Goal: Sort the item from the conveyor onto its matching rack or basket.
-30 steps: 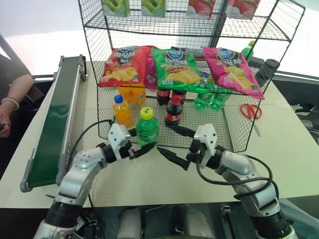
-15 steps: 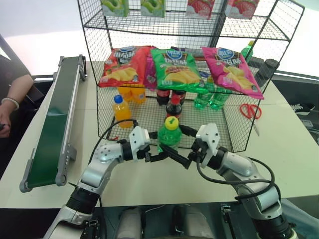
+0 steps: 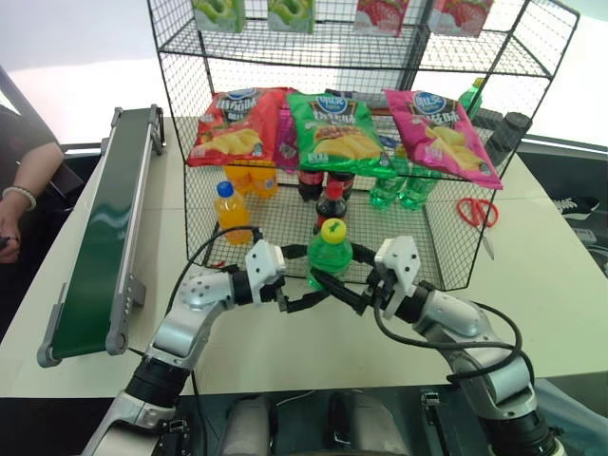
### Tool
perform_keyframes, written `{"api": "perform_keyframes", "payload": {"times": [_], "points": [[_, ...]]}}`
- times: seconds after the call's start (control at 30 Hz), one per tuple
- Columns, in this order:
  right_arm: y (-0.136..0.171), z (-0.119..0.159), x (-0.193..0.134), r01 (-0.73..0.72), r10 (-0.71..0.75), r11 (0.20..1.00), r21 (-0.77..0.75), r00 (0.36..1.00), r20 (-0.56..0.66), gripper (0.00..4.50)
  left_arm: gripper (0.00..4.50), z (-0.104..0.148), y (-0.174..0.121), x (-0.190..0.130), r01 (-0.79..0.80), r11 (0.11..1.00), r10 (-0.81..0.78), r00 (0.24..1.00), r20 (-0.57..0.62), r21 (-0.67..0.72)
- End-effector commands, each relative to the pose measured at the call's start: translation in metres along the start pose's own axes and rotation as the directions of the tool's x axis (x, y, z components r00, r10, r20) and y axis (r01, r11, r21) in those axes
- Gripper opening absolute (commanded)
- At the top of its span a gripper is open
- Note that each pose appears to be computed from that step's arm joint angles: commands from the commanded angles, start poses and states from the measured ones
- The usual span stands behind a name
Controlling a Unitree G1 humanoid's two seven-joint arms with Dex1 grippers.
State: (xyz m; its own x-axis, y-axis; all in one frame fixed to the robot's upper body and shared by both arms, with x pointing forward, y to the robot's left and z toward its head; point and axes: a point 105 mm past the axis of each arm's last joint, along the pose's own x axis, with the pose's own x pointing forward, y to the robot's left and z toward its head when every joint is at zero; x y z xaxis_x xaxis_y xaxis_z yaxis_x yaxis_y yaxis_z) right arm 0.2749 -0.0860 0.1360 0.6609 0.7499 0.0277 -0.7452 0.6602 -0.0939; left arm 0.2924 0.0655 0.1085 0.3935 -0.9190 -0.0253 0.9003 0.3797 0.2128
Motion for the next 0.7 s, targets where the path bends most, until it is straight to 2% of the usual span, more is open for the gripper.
{"api": "perform_keyframes", "payload": {"times": [0.03, 0.17, 0.27, 0.47, 0.7], "points": [[-0.038, 0.017, -0.012, 0.219, -0.214, 0.974, -0.056, 0.973, 0.084, 2.96, 4.49, -0.007, 0.014, -0.017, -0.134, 0.991, 0.134, 0.991, -0.016, 0.013], [-0.079, -0.003, -0.034, 0.466, -0.464, 0.883, -0.044, 0.884, 0.055, 2.96, 4.49, -0.007, 0.017, -0.023, -0.222, 0.975, 0.222, 0.975, 0.009, 0.008], [-0.096, -0.017, -0.044, 0.563, -0.561, 0.826, -0.034, 0.826, 0.051, 2.96, 4.49, -0.002, 0.016, -0.020, -0.244, 0.970, 0.244, 0.969, 0.037, -0.014], [-0.116, -0.047, -0.043, 0.640, -0.639, 0.768, -0.028, 0.769, 0.017, 2.96, 4.49, 0.004, 0.006, -0.008, -0.220, 0.975, 0.221, 0.973, 0.068, -0.029], [-0.136, -0.052, -0.033, 0.674, -0.675, 0.737, 0.044, 0.736, 0.046, 2.96, 4.49, 0.004, 0.000, -0.004, -0.197, 0.980, 0.199, 0.978, 0.069, -0.033]]}}
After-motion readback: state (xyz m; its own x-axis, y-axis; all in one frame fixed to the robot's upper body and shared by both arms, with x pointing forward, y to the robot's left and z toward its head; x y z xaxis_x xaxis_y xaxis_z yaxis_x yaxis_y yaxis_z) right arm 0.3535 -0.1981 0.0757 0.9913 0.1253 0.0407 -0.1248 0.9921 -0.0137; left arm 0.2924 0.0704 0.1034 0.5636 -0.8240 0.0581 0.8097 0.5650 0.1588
